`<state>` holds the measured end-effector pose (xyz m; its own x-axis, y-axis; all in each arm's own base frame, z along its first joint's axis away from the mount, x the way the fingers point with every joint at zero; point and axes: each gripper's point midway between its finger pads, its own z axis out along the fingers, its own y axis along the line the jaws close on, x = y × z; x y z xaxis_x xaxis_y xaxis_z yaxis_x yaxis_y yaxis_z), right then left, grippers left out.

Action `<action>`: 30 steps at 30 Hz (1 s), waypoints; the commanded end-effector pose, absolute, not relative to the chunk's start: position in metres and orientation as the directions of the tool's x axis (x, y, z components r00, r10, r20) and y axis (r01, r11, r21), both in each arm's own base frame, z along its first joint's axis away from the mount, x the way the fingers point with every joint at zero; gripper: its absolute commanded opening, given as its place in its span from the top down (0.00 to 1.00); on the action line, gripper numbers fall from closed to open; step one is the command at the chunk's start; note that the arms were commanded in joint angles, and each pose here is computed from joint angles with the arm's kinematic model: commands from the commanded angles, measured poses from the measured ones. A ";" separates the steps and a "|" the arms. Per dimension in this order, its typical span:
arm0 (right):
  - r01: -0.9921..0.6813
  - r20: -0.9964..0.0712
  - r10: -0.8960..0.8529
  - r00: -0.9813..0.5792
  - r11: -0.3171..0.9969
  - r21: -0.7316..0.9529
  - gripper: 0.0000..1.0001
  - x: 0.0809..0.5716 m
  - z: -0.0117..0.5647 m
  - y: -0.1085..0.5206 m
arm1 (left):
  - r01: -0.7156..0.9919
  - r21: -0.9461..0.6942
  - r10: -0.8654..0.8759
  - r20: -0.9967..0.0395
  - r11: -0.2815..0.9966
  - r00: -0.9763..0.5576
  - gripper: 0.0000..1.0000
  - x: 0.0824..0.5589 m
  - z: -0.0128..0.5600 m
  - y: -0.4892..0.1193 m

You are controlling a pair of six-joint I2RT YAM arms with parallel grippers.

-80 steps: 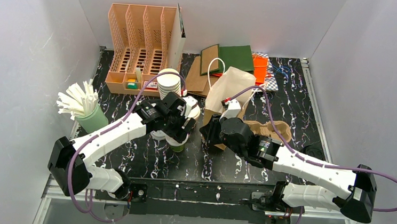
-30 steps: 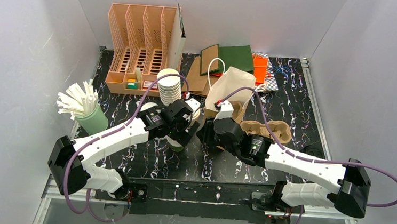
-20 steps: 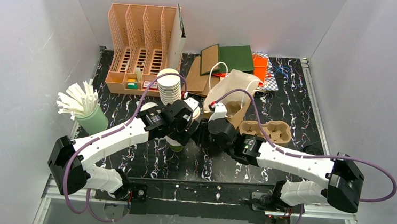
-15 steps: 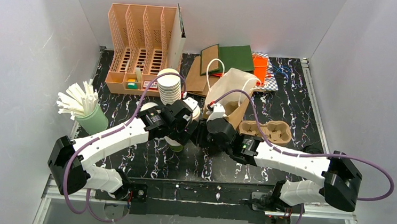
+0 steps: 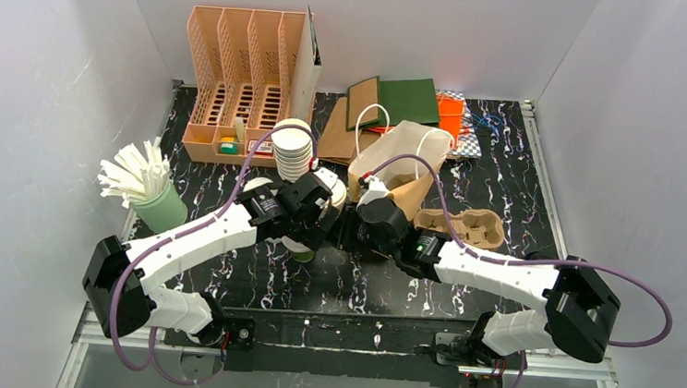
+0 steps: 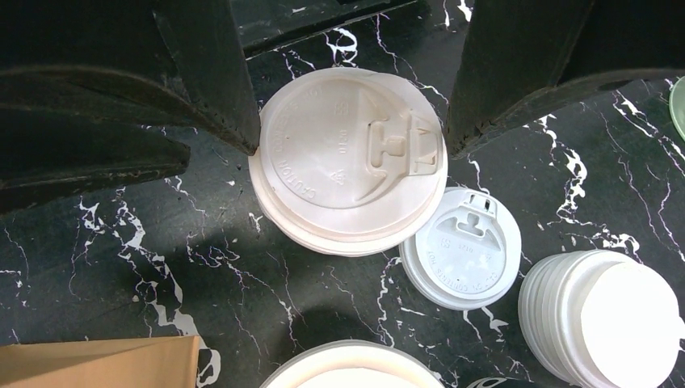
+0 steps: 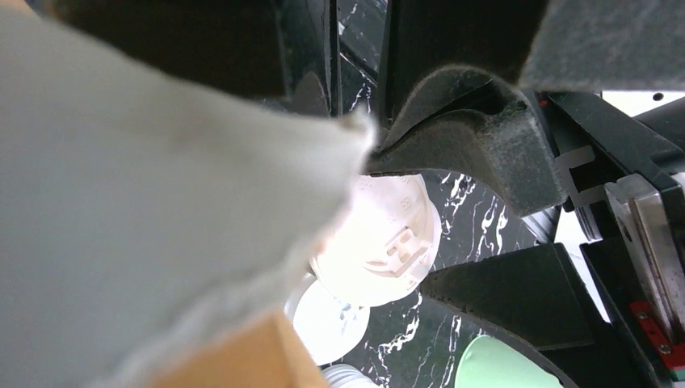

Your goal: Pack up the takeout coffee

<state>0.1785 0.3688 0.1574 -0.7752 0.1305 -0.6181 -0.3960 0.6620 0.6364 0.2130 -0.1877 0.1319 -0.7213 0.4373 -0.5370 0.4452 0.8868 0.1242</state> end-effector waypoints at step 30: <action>-0.790 -0.821 -0.282 -0.497 0.538 0.294 0.02 0.168 0.212 0.375 | 0.084 -0.167 -0.065 -0.726 0.982 -0.684 0.38 0.224 0.209 -0.127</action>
